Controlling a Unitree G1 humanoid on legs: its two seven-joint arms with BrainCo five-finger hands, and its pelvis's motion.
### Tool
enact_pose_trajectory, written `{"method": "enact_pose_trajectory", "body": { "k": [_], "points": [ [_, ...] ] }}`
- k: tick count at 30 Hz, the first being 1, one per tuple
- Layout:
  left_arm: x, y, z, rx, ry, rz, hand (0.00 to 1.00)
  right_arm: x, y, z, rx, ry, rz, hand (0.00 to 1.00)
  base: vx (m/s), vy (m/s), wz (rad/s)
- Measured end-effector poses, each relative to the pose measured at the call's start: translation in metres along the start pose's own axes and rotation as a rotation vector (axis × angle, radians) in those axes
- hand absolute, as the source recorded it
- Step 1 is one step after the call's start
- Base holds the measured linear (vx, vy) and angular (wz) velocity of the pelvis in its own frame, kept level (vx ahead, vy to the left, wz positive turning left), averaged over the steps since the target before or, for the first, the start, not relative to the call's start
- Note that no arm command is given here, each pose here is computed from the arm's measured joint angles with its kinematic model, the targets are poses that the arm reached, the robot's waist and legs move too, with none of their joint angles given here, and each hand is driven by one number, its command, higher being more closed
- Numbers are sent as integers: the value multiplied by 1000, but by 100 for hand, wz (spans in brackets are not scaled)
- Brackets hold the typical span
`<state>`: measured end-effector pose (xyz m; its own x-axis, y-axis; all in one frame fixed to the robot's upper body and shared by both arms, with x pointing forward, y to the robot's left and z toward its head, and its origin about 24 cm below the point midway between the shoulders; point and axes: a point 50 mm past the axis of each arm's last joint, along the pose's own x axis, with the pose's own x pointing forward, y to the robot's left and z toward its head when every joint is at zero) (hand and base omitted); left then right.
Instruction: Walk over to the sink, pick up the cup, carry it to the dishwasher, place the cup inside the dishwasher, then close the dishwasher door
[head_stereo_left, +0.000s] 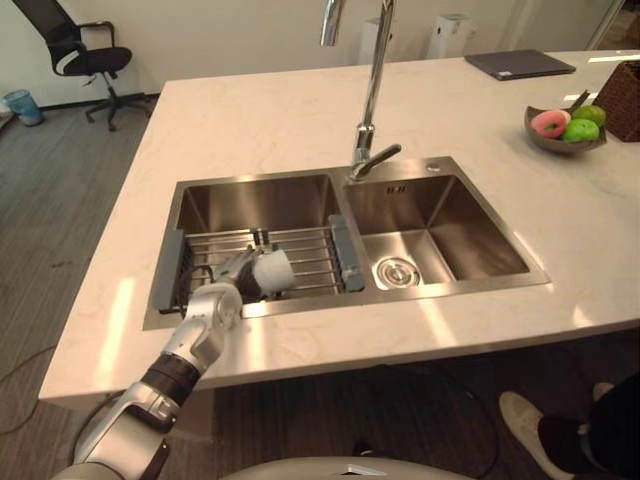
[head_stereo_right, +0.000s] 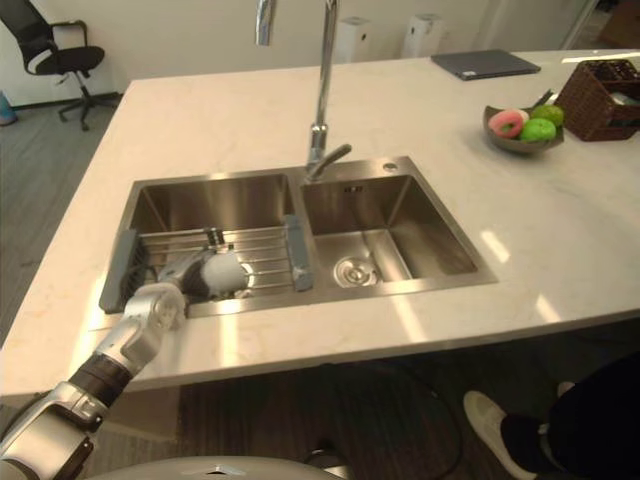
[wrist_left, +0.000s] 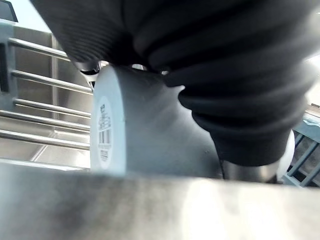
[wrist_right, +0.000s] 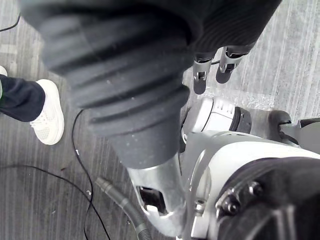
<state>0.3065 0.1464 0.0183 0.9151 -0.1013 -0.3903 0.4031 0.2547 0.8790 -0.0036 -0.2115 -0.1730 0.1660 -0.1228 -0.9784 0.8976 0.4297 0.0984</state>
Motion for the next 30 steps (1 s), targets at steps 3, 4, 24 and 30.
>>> {"method": "enact_pose_trajectory", "body": {
  "k": [3, 4, 24, 30],
  "points": [
    [1, 0, -2, 5, 13, 4, 0, 0, 0, -2, -14, 9, -13, 0, -17, 1, -4],
    [1, 0, -1, 10, 19, 9, 100, 0, 0, -2, -18, 9, -17, 0, 0, 0, 0],
    [-5, 8, 0, -248, -246, 319, 100, 0, 0, 3, -84, 6, -5, 0, -20, -1, 1],
    [-53, 88, -6, -894, -445, 792, 100, -2, -6, 9, 20, -26, 40, 0, 38, -11, 13]
  ]
}}
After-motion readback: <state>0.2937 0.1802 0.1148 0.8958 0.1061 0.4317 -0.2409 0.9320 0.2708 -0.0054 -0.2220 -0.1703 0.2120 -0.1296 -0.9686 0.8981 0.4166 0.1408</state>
